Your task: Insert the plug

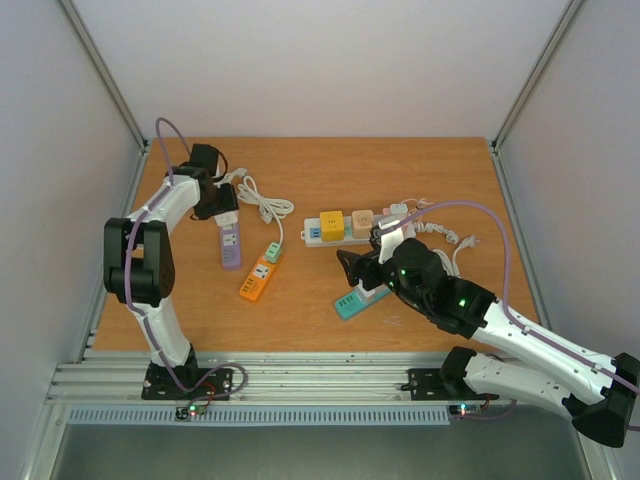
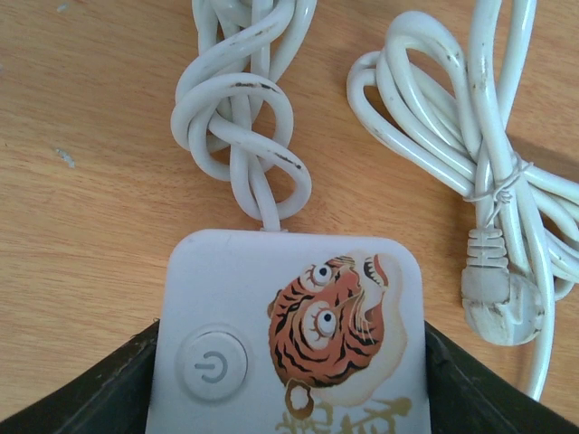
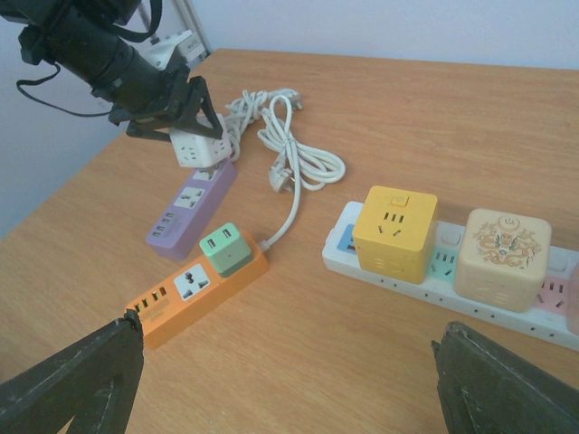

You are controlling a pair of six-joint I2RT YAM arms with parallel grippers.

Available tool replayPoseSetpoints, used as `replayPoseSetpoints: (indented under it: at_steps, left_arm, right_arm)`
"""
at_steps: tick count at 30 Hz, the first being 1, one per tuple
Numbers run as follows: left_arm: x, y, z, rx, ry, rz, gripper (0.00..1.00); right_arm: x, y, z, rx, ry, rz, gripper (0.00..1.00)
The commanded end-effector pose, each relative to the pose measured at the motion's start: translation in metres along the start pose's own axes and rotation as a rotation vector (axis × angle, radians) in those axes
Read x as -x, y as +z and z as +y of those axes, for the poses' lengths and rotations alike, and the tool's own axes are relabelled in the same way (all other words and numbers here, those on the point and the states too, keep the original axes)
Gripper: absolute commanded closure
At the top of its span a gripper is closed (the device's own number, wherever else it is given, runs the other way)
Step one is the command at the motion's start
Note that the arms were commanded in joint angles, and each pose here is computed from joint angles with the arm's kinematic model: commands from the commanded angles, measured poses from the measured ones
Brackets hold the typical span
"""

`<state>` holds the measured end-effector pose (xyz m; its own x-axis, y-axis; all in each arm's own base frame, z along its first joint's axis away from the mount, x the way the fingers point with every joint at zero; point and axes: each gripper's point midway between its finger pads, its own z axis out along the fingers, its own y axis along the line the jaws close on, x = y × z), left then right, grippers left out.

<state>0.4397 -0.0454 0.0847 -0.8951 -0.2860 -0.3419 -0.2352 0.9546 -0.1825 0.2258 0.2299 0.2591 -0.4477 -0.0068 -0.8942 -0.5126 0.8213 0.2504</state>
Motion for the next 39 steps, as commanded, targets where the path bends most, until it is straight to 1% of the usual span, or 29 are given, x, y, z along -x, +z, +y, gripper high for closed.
replayPoseSetpoints:
  at_steps: [1,5,8,12,18,23,32,39]
  left_arm:
    - [-0.056,0.048,0.009,0.023,-0.038,0.192,0.6]
    - [-0.06,0.041,0.019,0.07,-0.054,0.145,0.61]
    - [-0.06,0.031,0.021,0.109,-0.049,0.061,0.61]
    - [-0.063,0.021,0.014,0.147,-0.021,-0.048,0.61]
    - [-0.073,0.025,0.017,0.205,-0.034,-0.13,0.61]
    - [-0.086,0.033,0.016,0.205,-0.051,-0.132,0.61]
    - [-0.101,0.046,0.022,0.246,-0.037,-0.043,0.6]
    - [-0.099,0.032,0.035,0.385,0.006,0.009,0.54]
  right_arm:
    - [-0.003,0.002,-0.004,-0.016,-0.001,0.009,0.12]
    - [-0.004,0.003,-0.004,-0.02,-0.003,0.012,0.12]
    - [-0.005,0.005,-0.004,-0.021,-0.004,0.014,0.12]
    - [-0.005,0.007,-0.003,-0.018,-0.005,0.017,0.12]
    - [-0.008,0.009,-0.003,-0.019,-0.001,0.025,0.12]
    - [-0.009,0.01,-0.003,-0.023,0.002,0.028,0.12]
    - [-0.012,0.014,-0.003,-0.025,0.005,0.039,0.12]
    - [-0.011,0.014,-0.005,-0.038,0.006,0.035,0.12]
